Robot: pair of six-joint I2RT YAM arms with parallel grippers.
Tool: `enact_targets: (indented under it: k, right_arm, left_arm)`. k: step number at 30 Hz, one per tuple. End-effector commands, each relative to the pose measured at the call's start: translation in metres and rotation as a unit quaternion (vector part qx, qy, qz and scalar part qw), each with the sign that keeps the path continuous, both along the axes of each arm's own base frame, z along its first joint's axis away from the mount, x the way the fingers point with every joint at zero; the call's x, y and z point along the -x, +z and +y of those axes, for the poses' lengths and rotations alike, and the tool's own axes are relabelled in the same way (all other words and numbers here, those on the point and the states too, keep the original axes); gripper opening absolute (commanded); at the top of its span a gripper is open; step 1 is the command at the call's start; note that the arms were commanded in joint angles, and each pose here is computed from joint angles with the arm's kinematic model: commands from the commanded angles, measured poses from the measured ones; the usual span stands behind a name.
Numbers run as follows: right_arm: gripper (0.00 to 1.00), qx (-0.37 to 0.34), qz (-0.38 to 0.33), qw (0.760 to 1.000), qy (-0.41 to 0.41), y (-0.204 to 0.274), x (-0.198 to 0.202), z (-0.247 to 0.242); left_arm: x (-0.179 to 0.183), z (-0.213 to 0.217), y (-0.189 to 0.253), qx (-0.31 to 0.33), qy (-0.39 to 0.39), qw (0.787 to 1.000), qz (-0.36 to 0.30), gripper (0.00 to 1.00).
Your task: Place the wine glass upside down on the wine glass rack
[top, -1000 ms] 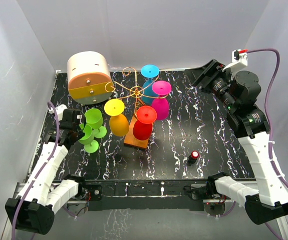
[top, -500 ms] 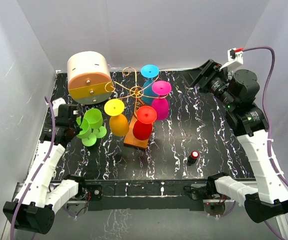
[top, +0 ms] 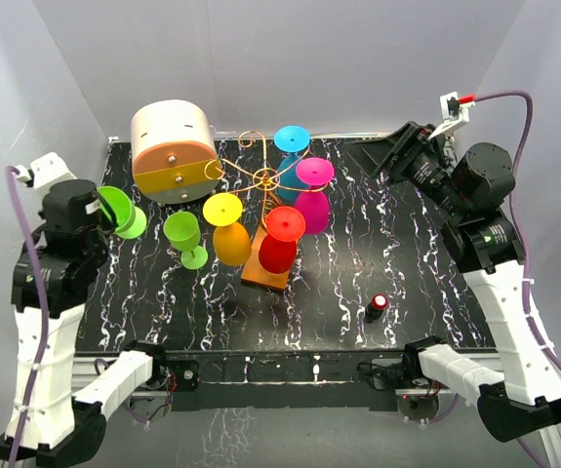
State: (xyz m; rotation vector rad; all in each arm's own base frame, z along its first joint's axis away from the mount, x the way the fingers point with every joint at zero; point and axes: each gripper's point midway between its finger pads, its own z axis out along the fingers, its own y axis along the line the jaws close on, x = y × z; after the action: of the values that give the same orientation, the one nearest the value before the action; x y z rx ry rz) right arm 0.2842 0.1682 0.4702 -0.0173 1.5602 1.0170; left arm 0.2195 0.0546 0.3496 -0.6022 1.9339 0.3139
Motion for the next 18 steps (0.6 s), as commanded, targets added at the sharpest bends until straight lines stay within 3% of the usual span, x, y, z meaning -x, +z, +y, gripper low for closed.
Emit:
enact_targets:
  k: [1, 9, 14, 18]
  right_arm:
    - [0.72, -0.027, -0.080, 0.993, 0.083, 0.037, 0.026, 0.019]
    - [0.68, -0.085, -0.073, 0.982, 0.151, 0.051, 0.033, 0.035]
    - [0.63, -0.141, -0.063, 0.974, 0.163, 0.068, 0.032, 0.039]
    - [0.63, -0.171, -0.077, 0.969, 0.162, 0.081, 0.037, 0.046]
  left_arm:
    - [0.020, 0.012, 0.043, -0.020, 0.011, 0.999, -0.043, 0.00]
    - [0.022, -0.006, 0.128, 0.017, -0.049, 0.980, -0.192, 0.00]
    - [0.033, -0.027, 0.182, 0.054, -0.111, 0.947, -0.298, 0.00]
    - [0.038, -0.045, 0.202, 0.086, -0.154, 0.919, -0.353, 0.00]
